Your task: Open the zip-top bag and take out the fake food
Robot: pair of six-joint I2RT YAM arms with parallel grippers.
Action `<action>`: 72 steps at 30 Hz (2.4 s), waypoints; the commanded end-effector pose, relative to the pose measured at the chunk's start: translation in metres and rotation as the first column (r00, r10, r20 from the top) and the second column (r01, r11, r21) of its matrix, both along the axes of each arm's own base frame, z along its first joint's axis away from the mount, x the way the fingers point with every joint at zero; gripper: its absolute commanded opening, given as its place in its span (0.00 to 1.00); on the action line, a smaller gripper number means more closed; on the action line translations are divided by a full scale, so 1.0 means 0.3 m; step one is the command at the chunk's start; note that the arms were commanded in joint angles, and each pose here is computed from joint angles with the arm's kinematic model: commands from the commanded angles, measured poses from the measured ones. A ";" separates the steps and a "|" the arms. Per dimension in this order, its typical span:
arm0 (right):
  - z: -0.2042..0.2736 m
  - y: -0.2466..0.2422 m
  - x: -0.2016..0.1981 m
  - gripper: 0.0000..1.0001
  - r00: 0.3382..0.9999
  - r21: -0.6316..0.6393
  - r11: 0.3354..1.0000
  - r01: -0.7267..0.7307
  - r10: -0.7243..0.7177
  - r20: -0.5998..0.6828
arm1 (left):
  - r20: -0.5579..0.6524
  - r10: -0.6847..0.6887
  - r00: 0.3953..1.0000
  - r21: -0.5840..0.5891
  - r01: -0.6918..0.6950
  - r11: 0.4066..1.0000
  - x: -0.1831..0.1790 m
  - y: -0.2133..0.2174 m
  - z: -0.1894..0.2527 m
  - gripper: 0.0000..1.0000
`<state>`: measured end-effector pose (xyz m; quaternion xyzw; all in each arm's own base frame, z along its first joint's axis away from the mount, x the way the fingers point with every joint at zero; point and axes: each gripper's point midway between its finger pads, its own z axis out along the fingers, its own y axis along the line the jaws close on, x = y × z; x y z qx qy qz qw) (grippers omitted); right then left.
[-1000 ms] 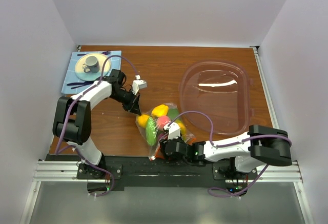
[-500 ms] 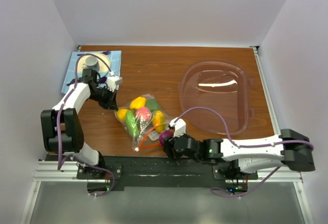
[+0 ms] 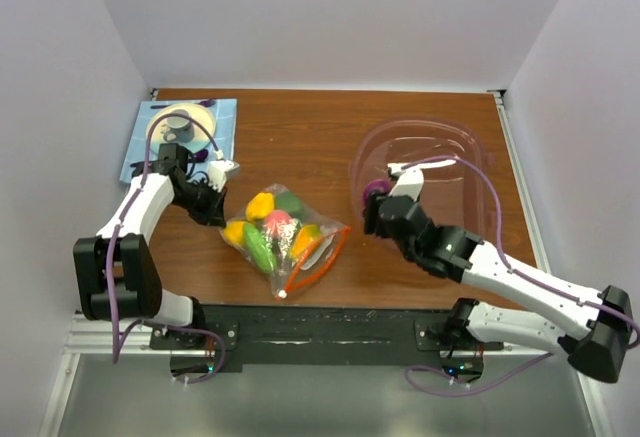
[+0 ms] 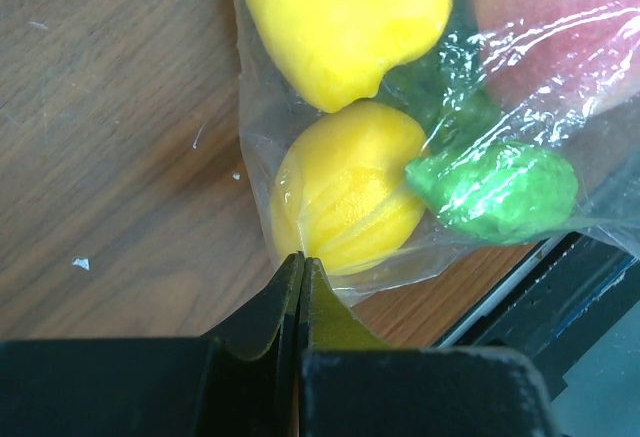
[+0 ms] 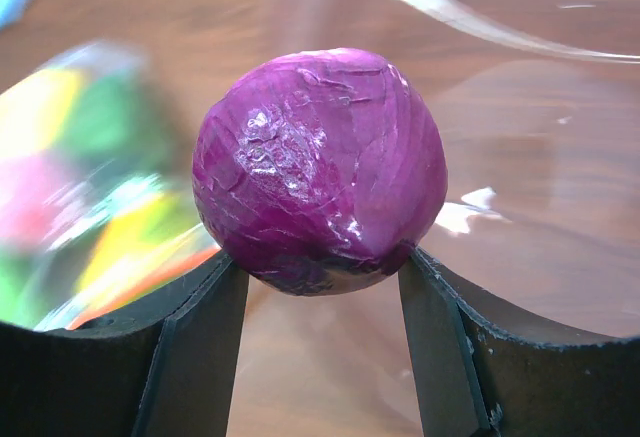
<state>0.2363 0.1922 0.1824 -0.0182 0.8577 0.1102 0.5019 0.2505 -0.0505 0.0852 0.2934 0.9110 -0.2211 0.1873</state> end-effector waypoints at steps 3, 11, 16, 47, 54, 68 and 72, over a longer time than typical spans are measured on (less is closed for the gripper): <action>-0.067 -0.080 0.145 0.51 0.989 -0.183 0.977 0.115 -0.129 -0.070 | 0.041 -0.042 0.998 -0.004 0.042 0.999 -0.015 -0.001 0.029 0.00; -0.043 -0.095 0.181 0.99 0.981 -0.265 0.952 0.154 -0.180 -0.076 | 0.054 -0.079 0.995 -0.024 0.081 0.996 -0.027 -0.014 0.039 0.00; 0.047 -0.033 0.169 0.99 0.997 -0.214 0.975 0.058 -0.068 -0.041 | 0.039 -0.064 0.997 -0.019 0.065 0.998 -0.014 -0.009 0.010 0.00; -0.229 0.557 -0.110 0.85 0.843 -0.166 0.842 -0.513 0.531 0.088 | 0.026 -0.010 1.000 0.038 0.009 0.999 0.051 0.029 -0.021 0.00; -0.231 0.558 -0.023 0.99 0.874 -0.241 0.882 -0.405 0.451 0.183 | 0.022 -0.019 1.000 0.027 0.018 0.999 0.050 0.023 -0.023 0.00; -0.436 0.625 -0.066 0.99 0.883 -0.230 0.862 -0.452 0.469 0.021 | 0.023 -0.029 0.999 0.025 0.028 0.999 0.042 0.020 -0.012 0.00; -0.470 0.566 -0.133 0.99 0.878 -0.226 0.853 -0.471 0.478 -0.030 | 0.022 -0.029 0.999 0.022 0.029 0.999 0.041 0.020 -0.016 0.00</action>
